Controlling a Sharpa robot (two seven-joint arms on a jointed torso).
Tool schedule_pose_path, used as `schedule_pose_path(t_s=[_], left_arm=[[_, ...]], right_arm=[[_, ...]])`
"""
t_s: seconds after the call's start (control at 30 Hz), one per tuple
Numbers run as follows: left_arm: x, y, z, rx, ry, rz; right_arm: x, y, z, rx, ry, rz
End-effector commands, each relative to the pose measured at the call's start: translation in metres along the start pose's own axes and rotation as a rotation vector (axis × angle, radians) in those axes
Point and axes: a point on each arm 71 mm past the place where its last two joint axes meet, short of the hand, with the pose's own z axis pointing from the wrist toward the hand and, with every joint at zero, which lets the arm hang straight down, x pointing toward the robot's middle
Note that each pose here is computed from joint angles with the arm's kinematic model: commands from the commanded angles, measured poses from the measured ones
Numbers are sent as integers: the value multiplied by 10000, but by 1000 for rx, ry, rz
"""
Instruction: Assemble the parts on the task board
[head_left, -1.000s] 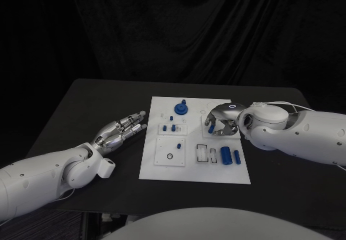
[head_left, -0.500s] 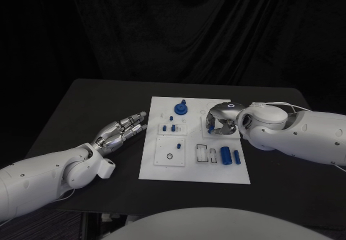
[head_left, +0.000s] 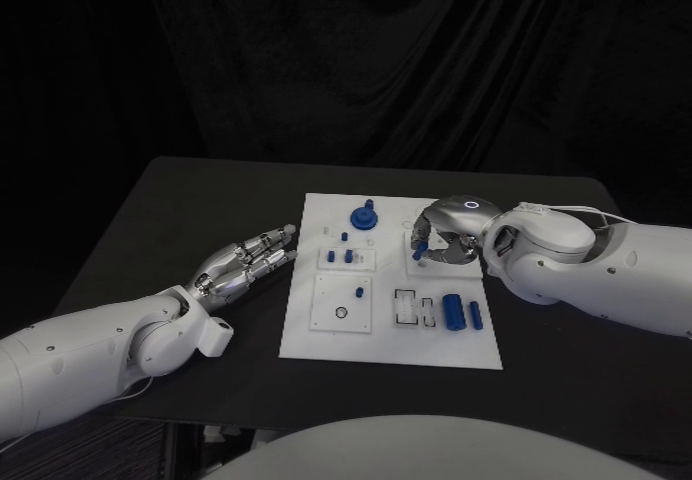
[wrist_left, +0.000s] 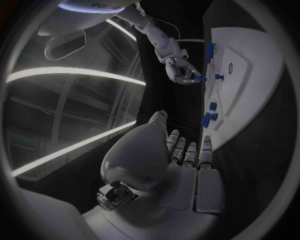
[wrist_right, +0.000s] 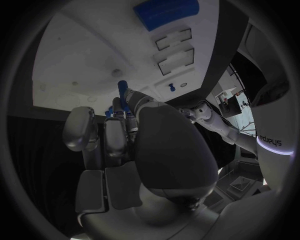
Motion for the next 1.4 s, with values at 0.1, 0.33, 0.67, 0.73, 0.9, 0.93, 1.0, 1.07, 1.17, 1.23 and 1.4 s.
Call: schedule_pose_path(t_s=[0.1, 0.33, 0.67, 0.73, 0.9, 0.93, 1.0, 1.07, 1.17, 1.23, 1.4], left_arm=[[19, -36, 4, 57, 5, -13], [33, -38, -3, 60, 8, -17], [70, -36, -39, 58, 13, -28], [68, -35, -47, 56, 12, -28], [61, -28, -54, 53, 11, -29], [62, -25, -53, 52, 12, -29], [66, -20, -49, 52, 13, -30], [70, -14, -44, 51, 15, -32], [74, -2, -40, 49, 16, -34], [77, 6, -37, 48, 18, -35], [77, 24, -38, 45, 17, -36]], right_arm=[[-212, 192, -51, -46, -72, 6], [-279, 620, -53, -189, -93, -60], [31, 1119, 114, -369, -61, -150], [100, 1183, 161, -386, -47, -156], [213, 1294, 264, -411, -19, -168], [231, 1311, 284, -415, -13, -170], [259, 1335, 313, -420, -2, -174], [283, 1356, 336, -424, 7, -177], [312, 1379, 362, -427, 21, -182], [331, 1387, 374, -428, 33, -186], [380, 1390, 376, -431, 55, -187]])
